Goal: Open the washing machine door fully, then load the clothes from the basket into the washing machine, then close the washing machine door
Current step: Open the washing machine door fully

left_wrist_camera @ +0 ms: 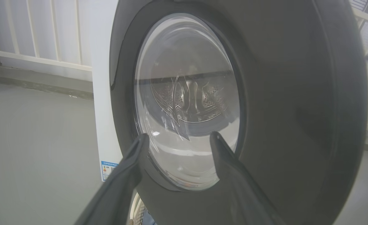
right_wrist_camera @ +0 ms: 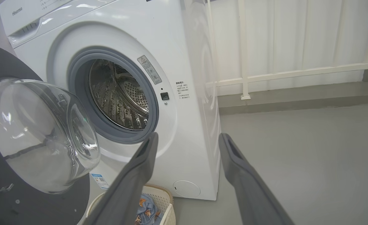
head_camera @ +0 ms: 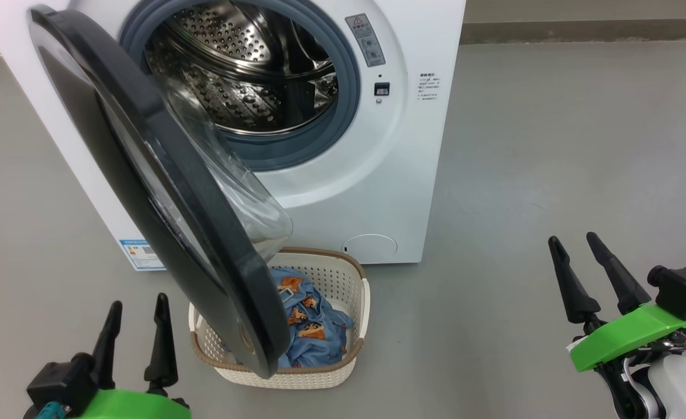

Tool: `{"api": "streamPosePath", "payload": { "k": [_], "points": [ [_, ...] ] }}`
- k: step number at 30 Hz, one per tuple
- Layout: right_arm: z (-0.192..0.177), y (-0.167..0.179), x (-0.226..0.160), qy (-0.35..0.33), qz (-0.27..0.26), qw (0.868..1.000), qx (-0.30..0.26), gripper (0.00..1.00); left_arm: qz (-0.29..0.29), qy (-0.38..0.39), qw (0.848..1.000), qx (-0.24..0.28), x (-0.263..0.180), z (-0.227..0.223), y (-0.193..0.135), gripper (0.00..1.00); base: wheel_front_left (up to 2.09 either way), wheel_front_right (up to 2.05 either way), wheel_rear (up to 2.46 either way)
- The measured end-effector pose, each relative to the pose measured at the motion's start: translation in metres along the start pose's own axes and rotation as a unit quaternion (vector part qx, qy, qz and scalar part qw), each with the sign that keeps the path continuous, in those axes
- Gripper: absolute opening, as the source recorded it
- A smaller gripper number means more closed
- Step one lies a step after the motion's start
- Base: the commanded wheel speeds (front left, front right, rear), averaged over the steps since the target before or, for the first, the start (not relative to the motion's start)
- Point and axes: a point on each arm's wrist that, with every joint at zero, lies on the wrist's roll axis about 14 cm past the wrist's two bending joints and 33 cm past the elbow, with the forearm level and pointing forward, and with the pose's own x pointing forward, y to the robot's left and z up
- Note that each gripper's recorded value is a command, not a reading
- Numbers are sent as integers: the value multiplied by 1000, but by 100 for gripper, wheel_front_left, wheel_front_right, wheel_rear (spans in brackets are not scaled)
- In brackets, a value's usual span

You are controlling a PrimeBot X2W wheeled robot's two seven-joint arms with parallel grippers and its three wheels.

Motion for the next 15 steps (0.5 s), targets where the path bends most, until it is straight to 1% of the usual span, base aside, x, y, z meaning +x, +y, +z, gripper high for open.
{"api": "streamPosePath", "payload": {
  "k": [7,15],
  "points": [
    [-4,-5,-1,5,-10,1000,-8,100,1,0,1000,5,1,0,1,100,0,0,0],
    [-9,-2,-2,9,-11,1000,-4,100,-2,0,1000,9,0,1,1,100,0,0,0]
  ]
}}
